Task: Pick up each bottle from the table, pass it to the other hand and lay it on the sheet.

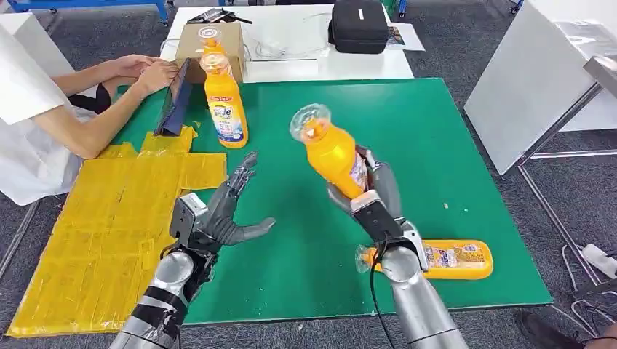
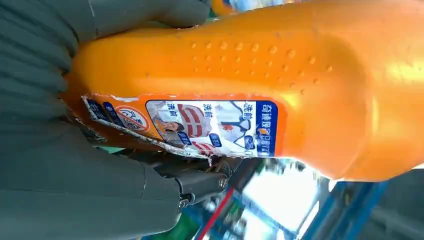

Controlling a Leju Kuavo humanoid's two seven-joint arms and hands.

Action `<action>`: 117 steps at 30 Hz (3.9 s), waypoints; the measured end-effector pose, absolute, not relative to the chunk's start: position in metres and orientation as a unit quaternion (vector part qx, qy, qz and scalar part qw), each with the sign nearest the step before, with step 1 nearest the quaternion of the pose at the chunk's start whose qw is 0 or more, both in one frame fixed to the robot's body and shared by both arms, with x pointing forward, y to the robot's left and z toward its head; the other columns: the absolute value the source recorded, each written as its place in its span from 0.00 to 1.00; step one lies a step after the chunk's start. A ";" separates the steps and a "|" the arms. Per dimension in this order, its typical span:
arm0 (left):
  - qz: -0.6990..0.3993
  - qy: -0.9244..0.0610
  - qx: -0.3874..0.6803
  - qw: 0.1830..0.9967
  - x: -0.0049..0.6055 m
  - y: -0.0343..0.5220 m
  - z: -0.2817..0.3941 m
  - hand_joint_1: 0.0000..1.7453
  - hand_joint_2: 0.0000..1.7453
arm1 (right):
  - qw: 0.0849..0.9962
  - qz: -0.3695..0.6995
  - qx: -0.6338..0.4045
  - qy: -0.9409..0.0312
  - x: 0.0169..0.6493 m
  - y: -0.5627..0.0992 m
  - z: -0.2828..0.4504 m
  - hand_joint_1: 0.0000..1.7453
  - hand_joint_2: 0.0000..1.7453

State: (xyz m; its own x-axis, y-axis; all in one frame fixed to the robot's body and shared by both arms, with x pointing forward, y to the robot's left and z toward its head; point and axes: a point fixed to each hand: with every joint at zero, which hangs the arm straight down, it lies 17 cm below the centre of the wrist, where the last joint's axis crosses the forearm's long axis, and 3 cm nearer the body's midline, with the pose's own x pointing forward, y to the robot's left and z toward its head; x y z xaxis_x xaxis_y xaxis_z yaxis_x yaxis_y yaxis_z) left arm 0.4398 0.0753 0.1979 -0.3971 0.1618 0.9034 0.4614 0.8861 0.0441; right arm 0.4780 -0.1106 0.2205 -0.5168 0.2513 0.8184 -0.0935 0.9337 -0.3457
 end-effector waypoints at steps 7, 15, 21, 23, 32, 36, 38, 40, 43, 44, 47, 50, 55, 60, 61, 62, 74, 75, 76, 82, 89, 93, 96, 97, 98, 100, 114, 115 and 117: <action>-0.159 -0.830 -0.213 0.490 0.425 0.058 0.216 0.00 1.00 | 0.501 0.206 0.003 -0.840 0.466 -0.066 0.200 0.98 1.00; -0.172 -0.835 -0.236 0.467 0.406 0.042 0.231 0.00 1.00 | 0.500 0.229 0.042 -0.834 0.451 -0.027 0.193 0.99 1.00; -0.177 -0.837 -0.243 0.458 0.400 0.036 0.236 0.00 1.00 | 0.489 0.250 0.058 -0.834 0.440 -0.006 0.192 0.99 1.00; -0.177 -0.837 -0.244 0.456 0.399 0.035 0.236 0.00 1.00 | 0.486 0.253 0.060 -0.834 0.438 -0.001 0.193 0.99 1.00; -0.177 -0.837 -0.248 0.455 0.398 0.033 0.236 0.00 1.00 | 0.483 0.260 0.067 -0.834 0.434 0.008 0.193 0.98 1.00; -0.175 -0.833 -0.243 0.465 0.402 0.033 0.232 0.19 1.00 | 0.474 0.284 0.083 -0.830 0.421 0.028 0.190 0.99 1.00; -0.167 -0.833 -0.240 0.470 0.405 0.037 0.230 1.00 1.00 | 0.469 0.290 0.089 -0.830 0.416 0.037 0.191 1.00 1.00; -0.153 -0.833 -0.252 0.468 0.404 0.039 0.231 1.00 1.00 | 0.468 0.295 0.091 -0.828 0.414 0.040 0.189 0.99 1.00; -0.138 -0.833 -0.264 0.466 0.402 0.043 0.232 1.00 1.00 | 0.465 0.299 0.095 -0.828 0.412 0.045 0.189 1.00 1.00; -0.136 -0.833 -0.265 0.465 0.402 0.044 0.232 1.00 1.00 | 0.465 0.300 0.096 -0.827 0.411 0.046 0.189 1.00 1.00; -0.133 -0.833 -0.264 0.467 0.403 0.046 0.231 1.00 1.00 | 0.466 0.303 0.096 -0.826 0.411 0.048 0.187 1.00 1.00; -0.131 -0.834 -0.262 0.468 0.404 0.048 0.230 1.00 1.00 | 0.467 0.305 0.097 -0.824 0.410 0.049 0.185 0.98 1.00; -0.124 -0.834 -0.261 0.469 0.405 0.051 0.230 1.00 1.00 | 0.468 0.308 0.097 -0.823 0.409 0.051 0.183 0.99 1.00; -0.106 -0.834 -0.267 0.471 0.406 0.055 0.231 1.00 1.00 | 0.465 0.311 0.096 -0.823 0.410 0.053 0.183 0.97 1.00; -0.103 -0.834 -0.267 0.471 0.406 0.056 0.231 1.00 1.00 | 0.465 0.311 0.095 -0.823 0.410 0.053 0.183 0.91 1.00; -0.101 -0.834 -0.268 0.472 0.406 0.057 0.231 1.00 1.00 | 0.466 0.311 0.095 -0.823 0.410 0.053 0.183 0.49 1.00; -0.065 -0.852 -0.245 0.458 0.412 0.081 0.249 1.00 1.00 | 0.450 0.280 0.068 -0.845 0.413 0.039 0.203 0.00 1.00; -0.063 -0.854 -0.243 0.455 0.412 0.083 0.253 1.00 1.00 | 0.447 0.278 0.065 -0.848 0.411 0.037 0.207 0.00 1.00; -0.061 -0.856 -0.240 0.453 0.412 0.085 0.256 1.00 1.00 | 0.445 0.277 0.063 -0.850 0.410 0.036 0.209 0.00 1.00; -0.037 -0.873 -0.192 0.447 0.423 0.111 0.268 1.00 1.00 | 0.436 0.265 0.045 -0.859 0.408 0.023 0.217 0.00 1.00; 0.015 -0.889 -0.053 0.454 0.454 0.185 0.269 1.00 1.00 | 0.420 0.259 0.010 -0.870 0.407 0.002 0.228 0.00 1.00; 0.026 -0.893 0.003 0.449 0.459 0.208 0.271 1.00 1.00 | 0.410 0.255 -0.002 -0.876 0.407 -0.003 0.236 0.00 1.00; 0.017 -0.896 0.087 0.435 0.462 0.225 0.275 1.00 1.00 | 0.399 0.247 -0.018 -0.883 0.406 -0.009 0.243 0.00 1.00; 0.009 -0.896 0.120 0.428 0.464 0.230 0.277 1.00 1.00 | 0.394 0.243 -0.022 -0.886 0.405 -0.011 0.247 0.00 1.00; -0.007 -0.894 0.164 0.417 0.465 0.234 0.279 1.00 1.00 | 0.387 0.239 -0.028 -0.890 0.404 -0.014 0.252 0.00 1.00; -0.032 -0.889 0.219 0.401 0.467 0.236 0.281 1.00 1.00 | 0.378 0.234 -0.035 -0.895 0.401 -0.019 0.260 0.00 1.00; -0.280 -0.760 0.493 0.317 0.497 0.216 0.238 1.00 1.00 | 0.307 0.195 -0.075 -0.928 0.380 -0.051 0.315 0.00 1.00; -0.304 -0.747 0.505 0.309 0.499 0.213 0.230 1.00 1.00 | 0.304 0.192 -0.078 -0.930 0.379 -0.053 0.318 0.00 1.00; -0.336 -0.729 0.514 0.304 0.500 0.211 0.215 1.00 1.00 | 0.297 0.189 -0.082 -0.932 0.378 -0.057 0.323 0.00 1.00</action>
State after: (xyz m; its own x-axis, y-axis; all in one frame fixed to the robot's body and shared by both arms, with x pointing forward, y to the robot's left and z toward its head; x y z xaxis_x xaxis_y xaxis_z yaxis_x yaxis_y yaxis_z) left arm 0.5004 0.2108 0.2146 -0.2871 -0.9528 0.0987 -0.5442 0.2471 0.8017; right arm 0.3777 -0.0574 0.3228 -0.8100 0.2660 0.5226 0.0410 0.9147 -0.4020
